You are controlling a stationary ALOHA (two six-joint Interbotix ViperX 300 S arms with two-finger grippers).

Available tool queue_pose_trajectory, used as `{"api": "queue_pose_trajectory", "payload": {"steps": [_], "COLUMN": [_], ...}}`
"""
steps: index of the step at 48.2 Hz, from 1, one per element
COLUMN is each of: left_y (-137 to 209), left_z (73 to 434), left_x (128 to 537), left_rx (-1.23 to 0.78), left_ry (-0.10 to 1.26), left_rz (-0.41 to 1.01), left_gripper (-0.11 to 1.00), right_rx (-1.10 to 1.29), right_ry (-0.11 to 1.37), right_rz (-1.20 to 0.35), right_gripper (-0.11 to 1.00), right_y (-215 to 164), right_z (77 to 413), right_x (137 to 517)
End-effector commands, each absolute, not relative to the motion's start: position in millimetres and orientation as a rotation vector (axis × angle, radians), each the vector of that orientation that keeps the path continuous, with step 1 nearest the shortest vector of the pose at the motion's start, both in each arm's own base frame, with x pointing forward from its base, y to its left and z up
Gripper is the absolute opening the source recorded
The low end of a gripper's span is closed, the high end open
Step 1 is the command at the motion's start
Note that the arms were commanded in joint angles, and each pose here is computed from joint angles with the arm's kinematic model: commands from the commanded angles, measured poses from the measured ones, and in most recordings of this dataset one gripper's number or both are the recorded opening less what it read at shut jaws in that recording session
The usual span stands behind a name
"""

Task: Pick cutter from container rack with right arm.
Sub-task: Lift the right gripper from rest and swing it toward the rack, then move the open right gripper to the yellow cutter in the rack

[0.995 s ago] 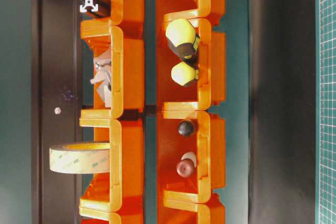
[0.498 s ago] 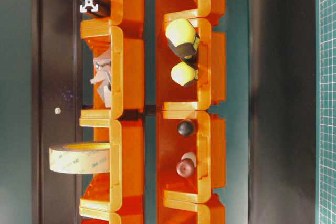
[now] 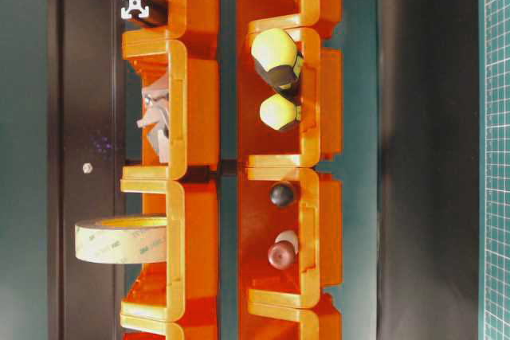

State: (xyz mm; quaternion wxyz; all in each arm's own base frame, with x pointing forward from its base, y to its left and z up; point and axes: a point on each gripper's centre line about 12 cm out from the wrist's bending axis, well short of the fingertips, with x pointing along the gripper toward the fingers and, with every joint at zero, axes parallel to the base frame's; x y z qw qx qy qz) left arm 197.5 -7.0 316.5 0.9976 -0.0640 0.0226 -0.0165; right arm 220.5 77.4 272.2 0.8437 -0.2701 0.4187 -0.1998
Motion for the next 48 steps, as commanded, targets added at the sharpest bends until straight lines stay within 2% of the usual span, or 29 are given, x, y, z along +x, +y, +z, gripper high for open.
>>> {"api": "queue_pose_trajectory", "payload": {"steps": [1, 8, 13, 20, 24, 31, 48], "left_y": [-7.7, -7.6, -7.5, -7.5, -7.5, -7.5, -7.5], "left_z": [328.5, 326.3, 325.5, 324.9, 324.4, 324.4, 321.9], "left_x": [198.6, 198.5, 197.9, 197.9, 198.2, 198.2, 199.0], "left_rx": [-0.13, -0.134, -0.134, -0.134, -0.134, -0.136, -0.198], "left_ry": [0.016, 0.035, 0.044, 0.048, 0.052, 0.052, 0.071], "left_rz": [-0.038, -0.036, -0.035, -0.035, -0.034, -0.034, -0.03], "left_gripper": [0.01, 0.01, 0.01, 0.01, 0.01, 0.01, 0.01], "right_rx": [-0.595, -0.6, -0.588, -0.587, -0.631, -0.699, -0.798], "right_ry": [0.883, 0.886, 0.894, 0.914, 0.906, 0.908, 0.919], "right_rz": [-0.436, -0.401, -0.402, -0.437, -0.454, -0.47, -0.534], "right_gripper": [0.0, 0.04, 0.26, 0.66, 0.81, 0.77, 0.77], "right_y": [75.0, 73.4, 66.8, 53.8, 50.1, 47.2, 36.9], "right_z": [267.4, 254.7, 248.2, 239.2, 235.3, 226.8, 216.0], "right_x": [220.8, 222.3, 225.3, 229.0, 229.2, 231.4, 251.5]}}
